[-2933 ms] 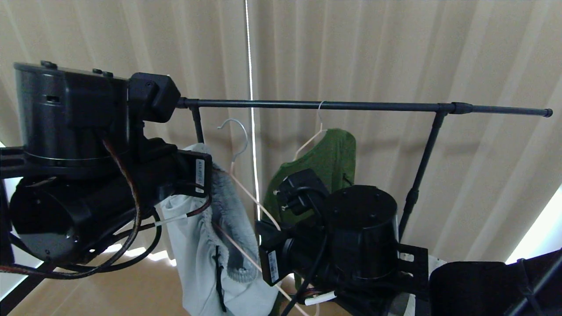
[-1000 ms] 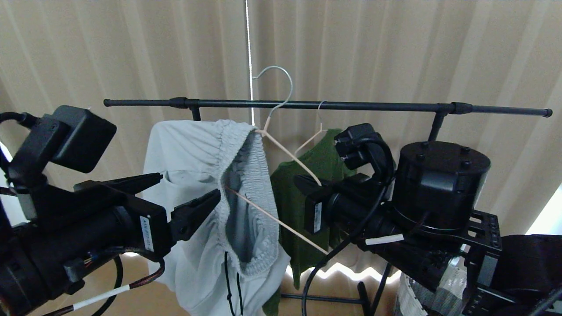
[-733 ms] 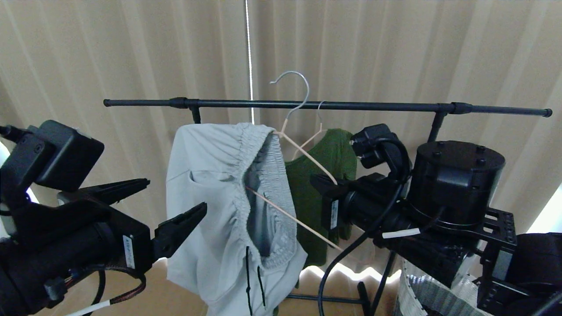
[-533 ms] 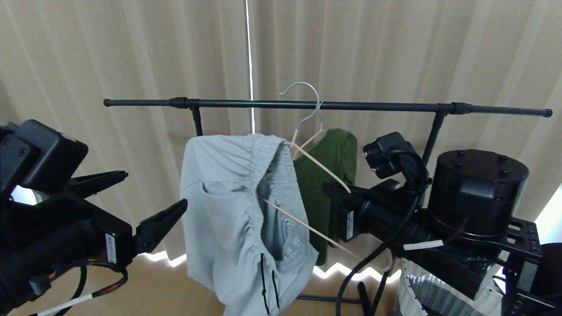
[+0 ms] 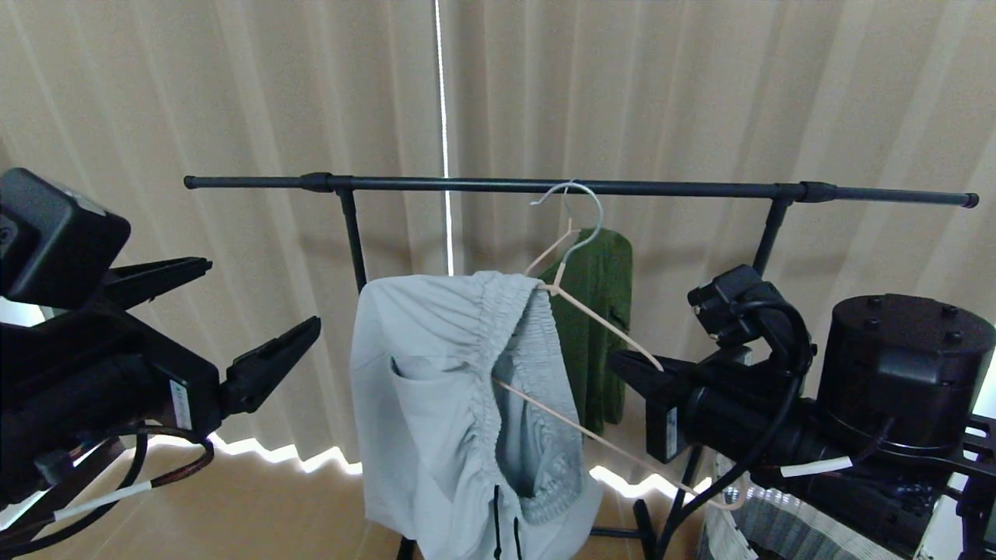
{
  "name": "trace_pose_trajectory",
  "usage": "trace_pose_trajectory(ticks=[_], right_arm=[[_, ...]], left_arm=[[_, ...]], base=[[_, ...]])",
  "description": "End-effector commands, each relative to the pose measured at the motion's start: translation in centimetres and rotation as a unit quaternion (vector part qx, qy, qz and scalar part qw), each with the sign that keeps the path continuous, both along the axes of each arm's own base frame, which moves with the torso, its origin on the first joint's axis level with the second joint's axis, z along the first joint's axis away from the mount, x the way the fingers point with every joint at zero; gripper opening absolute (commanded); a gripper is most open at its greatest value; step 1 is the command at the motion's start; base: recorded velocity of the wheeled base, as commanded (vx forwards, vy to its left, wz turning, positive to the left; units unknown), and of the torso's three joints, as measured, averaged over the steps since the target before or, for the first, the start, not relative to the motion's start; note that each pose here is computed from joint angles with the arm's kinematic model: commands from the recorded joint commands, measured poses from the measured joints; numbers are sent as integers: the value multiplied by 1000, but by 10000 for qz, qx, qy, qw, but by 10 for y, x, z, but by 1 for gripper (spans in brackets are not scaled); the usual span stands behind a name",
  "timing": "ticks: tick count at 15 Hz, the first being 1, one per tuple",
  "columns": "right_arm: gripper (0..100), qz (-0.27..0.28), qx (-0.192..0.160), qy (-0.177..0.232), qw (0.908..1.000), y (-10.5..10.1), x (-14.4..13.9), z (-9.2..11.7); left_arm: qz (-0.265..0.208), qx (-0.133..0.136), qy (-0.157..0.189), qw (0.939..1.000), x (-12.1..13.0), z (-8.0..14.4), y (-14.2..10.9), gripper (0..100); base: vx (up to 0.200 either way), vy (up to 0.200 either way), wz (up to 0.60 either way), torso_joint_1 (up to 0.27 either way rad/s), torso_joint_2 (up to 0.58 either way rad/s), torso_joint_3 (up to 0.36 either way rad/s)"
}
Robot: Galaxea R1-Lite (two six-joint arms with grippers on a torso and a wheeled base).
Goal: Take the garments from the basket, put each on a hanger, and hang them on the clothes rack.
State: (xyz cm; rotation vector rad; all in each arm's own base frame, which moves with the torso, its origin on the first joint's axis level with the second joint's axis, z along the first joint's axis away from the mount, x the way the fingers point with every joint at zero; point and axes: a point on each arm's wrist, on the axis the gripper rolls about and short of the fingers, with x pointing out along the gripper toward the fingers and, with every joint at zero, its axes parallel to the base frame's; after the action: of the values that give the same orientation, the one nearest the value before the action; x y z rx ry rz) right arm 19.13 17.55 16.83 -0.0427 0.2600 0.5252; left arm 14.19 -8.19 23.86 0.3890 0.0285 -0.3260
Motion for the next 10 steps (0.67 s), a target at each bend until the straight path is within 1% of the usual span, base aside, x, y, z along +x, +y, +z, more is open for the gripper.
trace_pose_trajectory(ticks=[1,2,4,5,6,7,8,9,10], right_arm=[[0,3,20,-25,10000,-4,-4,3],[0,173,6,57,9998,-6,-7,5],[0,426,55,95,9990,-5,-8,5],[0,480,44,118,9988,-4,-7,4],[0,597,-94,112,9981,-3,-6,0],[0,645,-170,71,9978,-2,-6,0],[0,666,-203,30,9976,-2,-6,1],[0,682,-232,20,9974,-1,-6,1],[0,704,-245,1,9972,1,-6,1]], left_arm=[[26,147,49,9999,12,-1,-3,100],[-52,447,-23,9990,20,1,-6,100],[-358,920,-157,9950,25,1,-10,100],[-479,1098,-197,9926,29,1,-12,100],[-716,1473,-256,9862,42,0,-18,100],[-820,1660,-285,9823,48,-1,-22,100],[-932,1786,-312,9790,51,-2,-25,100],[-1068,1816,-324,9770,52,-3,-27,100],[-1365,1791,-339,9737,50,-5,-31,100]], base=[[0,0,0,0,0,0],[0,0,0,0,0,0],[0,0,0,0,0,0],[0,0,0,0,0,0],[0,0,0,0,0,0],[0,0,0,0,0,0],[0,0,0,0,0,0],[0,0,0,0,0,0],[0,0,0,0,0,0]])
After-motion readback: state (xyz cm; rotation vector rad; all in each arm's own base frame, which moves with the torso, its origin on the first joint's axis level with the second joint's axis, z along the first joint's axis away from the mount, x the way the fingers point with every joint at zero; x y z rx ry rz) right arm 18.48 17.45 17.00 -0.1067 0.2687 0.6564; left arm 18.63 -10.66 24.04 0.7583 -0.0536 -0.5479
